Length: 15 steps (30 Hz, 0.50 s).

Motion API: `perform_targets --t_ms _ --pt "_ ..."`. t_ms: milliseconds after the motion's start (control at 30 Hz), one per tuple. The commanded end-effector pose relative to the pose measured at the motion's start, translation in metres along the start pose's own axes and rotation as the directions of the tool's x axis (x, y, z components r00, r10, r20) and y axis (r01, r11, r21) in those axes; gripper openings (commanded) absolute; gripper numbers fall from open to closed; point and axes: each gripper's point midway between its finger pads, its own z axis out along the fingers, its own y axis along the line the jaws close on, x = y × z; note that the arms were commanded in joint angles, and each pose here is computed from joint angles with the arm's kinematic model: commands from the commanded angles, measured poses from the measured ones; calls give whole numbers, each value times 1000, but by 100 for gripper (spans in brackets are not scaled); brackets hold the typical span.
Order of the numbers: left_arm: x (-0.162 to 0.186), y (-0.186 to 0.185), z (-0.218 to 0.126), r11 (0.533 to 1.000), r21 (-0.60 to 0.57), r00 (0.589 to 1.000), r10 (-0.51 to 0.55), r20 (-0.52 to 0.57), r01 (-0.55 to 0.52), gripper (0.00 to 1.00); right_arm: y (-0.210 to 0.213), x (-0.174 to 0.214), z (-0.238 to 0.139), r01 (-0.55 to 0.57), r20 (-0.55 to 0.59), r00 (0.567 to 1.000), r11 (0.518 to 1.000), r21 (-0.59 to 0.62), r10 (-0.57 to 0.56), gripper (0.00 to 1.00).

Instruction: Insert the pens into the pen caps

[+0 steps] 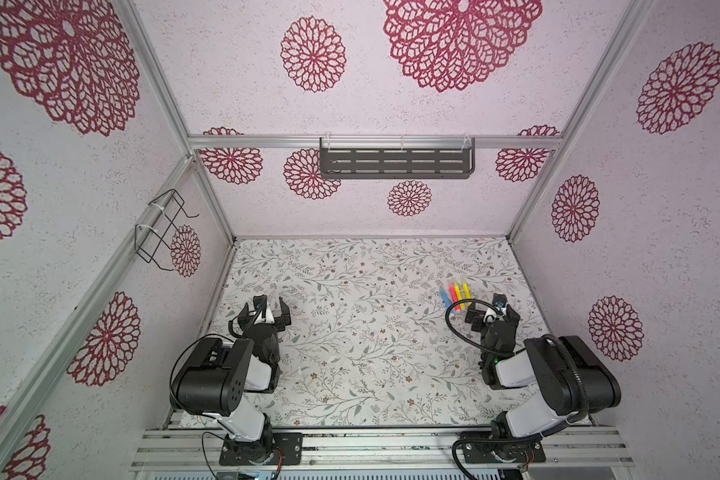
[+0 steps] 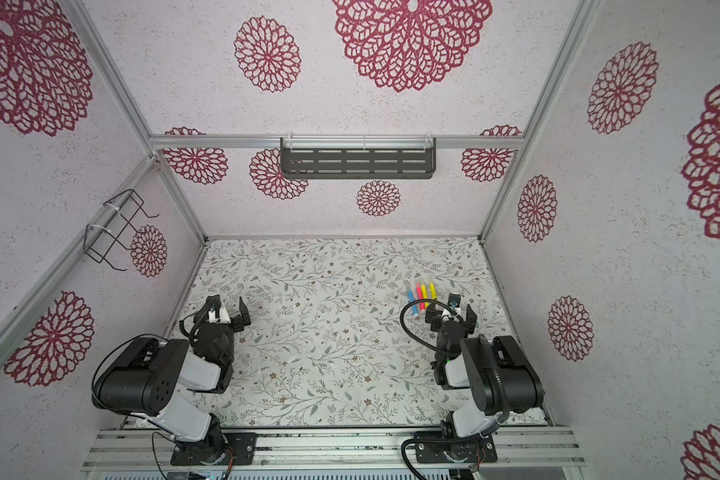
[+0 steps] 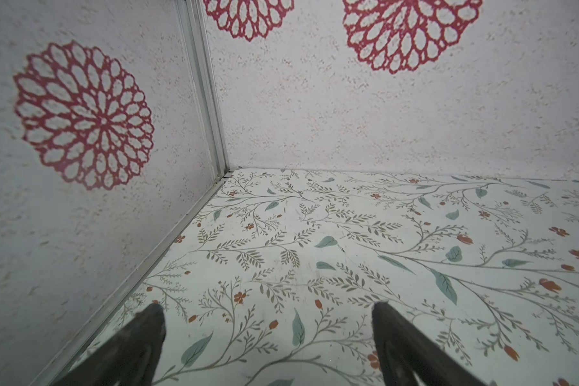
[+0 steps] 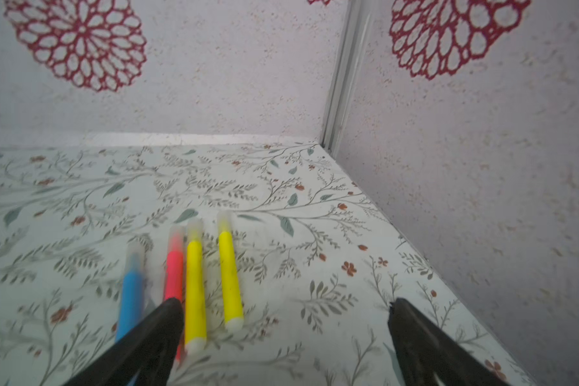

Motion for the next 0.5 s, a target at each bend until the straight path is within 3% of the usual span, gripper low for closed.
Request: perform_targets --t_ms 0,33,67,467 --pt "7 13 30 999 -13 989 -44 -144 43 99 -2 10 1 -53 -59 997 999 -12 52 99" --pt "11 19 42 994 11 971 -103 -215 108 99 -2 10 1 -53 -59 997 999 -12 52 99" --pt "9 23 44 986 43 966 -148 -213 161 99 -2 10 1 -52 -60 997 999 -11 51 99" --pt "6 21 41 989 39 975 -131 -179 140 99 -3 9 -1 -46 -49 998 999 -11 46 99"
